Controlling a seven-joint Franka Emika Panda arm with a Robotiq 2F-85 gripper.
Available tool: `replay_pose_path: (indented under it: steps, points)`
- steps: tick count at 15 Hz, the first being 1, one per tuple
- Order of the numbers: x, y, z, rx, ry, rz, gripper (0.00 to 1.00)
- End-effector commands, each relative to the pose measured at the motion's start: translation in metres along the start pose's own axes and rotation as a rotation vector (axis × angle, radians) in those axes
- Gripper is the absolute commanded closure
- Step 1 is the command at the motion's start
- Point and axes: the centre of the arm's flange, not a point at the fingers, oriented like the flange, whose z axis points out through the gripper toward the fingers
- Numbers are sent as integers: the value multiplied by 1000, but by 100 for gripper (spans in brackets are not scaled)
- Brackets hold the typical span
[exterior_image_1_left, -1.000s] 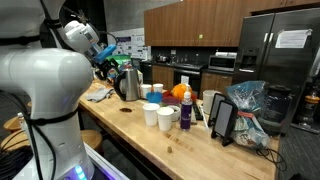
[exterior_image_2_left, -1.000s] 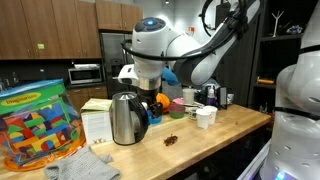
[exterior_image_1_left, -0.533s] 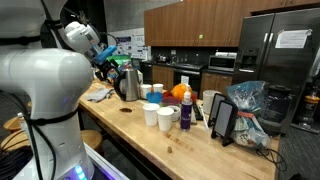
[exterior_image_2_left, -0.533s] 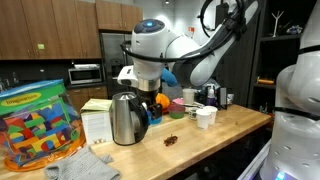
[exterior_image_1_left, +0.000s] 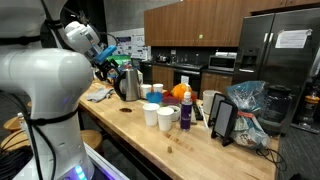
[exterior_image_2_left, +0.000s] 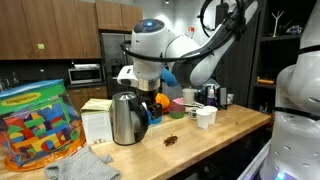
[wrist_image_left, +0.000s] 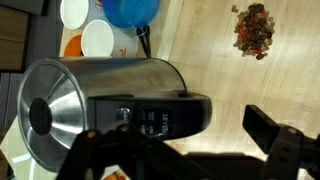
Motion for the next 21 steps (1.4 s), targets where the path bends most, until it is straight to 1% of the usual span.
replay_pose_path:
  steps: [1,10,19,21]
  points:
    - [-3,2,5,2,4,12,0]
    - [3,1,14,31,7,2,0]
    - [1,-5,27,72,-1,7,0]
    - [1,-3,23,65,2,8,0]
